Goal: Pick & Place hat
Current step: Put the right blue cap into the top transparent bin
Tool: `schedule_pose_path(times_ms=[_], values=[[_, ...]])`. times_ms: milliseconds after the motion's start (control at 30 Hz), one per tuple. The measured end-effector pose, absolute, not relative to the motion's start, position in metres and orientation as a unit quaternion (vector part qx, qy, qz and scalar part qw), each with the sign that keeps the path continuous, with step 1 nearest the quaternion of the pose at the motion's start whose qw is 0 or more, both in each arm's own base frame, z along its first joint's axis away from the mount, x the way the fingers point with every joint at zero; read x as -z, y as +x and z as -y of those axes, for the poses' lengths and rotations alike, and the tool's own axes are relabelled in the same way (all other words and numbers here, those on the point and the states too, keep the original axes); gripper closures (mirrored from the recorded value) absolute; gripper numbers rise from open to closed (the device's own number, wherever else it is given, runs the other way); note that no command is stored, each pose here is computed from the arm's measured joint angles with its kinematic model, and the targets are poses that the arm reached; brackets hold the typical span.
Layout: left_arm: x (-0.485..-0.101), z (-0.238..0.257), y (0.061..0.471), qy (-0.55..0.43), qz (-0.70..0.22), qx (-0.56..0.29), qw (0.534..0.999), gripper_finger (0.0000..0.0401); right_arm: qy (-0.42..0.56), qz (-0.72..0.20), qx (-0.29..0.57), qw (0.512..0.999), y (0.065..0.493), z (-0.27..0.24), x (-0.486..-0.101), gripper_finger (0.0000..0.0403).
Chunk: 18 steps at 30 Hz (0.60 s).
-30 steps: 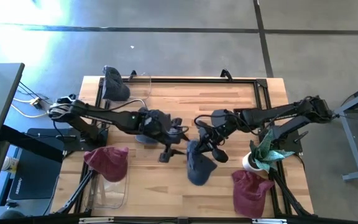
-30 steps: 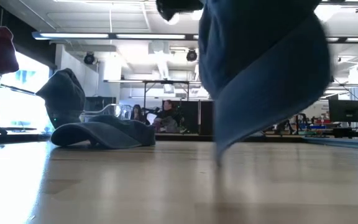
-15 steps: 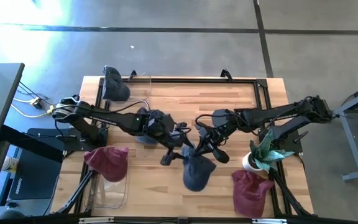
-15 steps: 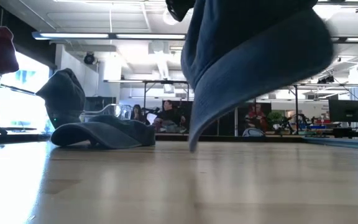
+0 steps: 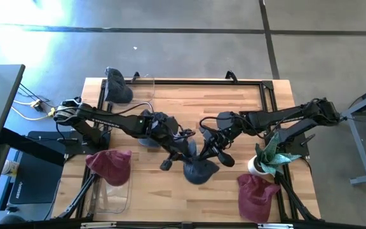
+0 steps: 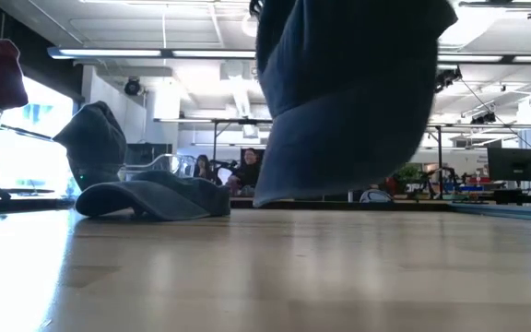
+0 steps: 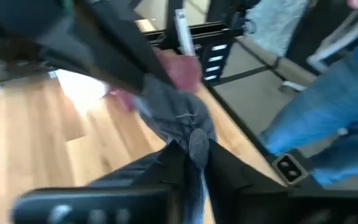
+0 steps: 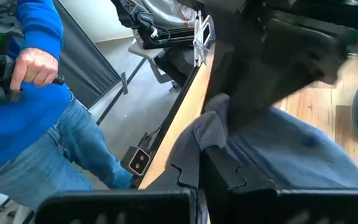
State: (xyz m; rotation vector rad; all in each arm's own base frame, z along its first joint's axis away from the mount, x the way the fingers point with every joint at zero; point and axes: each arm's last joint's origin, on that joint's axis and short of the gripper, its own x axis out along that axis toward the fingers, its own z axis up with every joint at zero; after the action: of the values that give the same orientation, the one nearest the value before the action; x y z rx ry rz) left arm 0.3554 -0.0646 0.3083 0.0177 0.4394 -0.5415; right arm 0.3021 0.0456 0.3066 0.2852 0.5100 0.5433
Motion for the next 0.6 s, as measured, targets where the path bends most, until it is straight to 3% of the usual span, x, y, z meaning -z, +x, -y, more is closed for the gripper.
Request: schedule_pose_path(times_ms=[133,300,433,600], values=[[-0.308,0.065,0.355,-0.036,-0.228,0.276,0.933,0.0384,0.151,-0.254,-0.237,0.925,0.303,-0.045,-0.306,0.0385],[-0.317,0.064,0.34,-0.126,-0.272,0.249,0.921,0.0394,0.196,-0.293,-0.179,0.919,0.296,-0.031,-0.304,0.0324],[-0.328,0.056,0.318,-0.17,-0.314,0.15,0.922,0.0396,0.236,-0.317,-0.127,0.91,0.284,-0.021,-0.307,0.0282],[-0.352,0.033,0.286,-0.241,-0.298,0.0,0.924,0.0396,0.203,-0.322,-0.037,0.924,0.271,-0.014,-0.311,0.0271]])
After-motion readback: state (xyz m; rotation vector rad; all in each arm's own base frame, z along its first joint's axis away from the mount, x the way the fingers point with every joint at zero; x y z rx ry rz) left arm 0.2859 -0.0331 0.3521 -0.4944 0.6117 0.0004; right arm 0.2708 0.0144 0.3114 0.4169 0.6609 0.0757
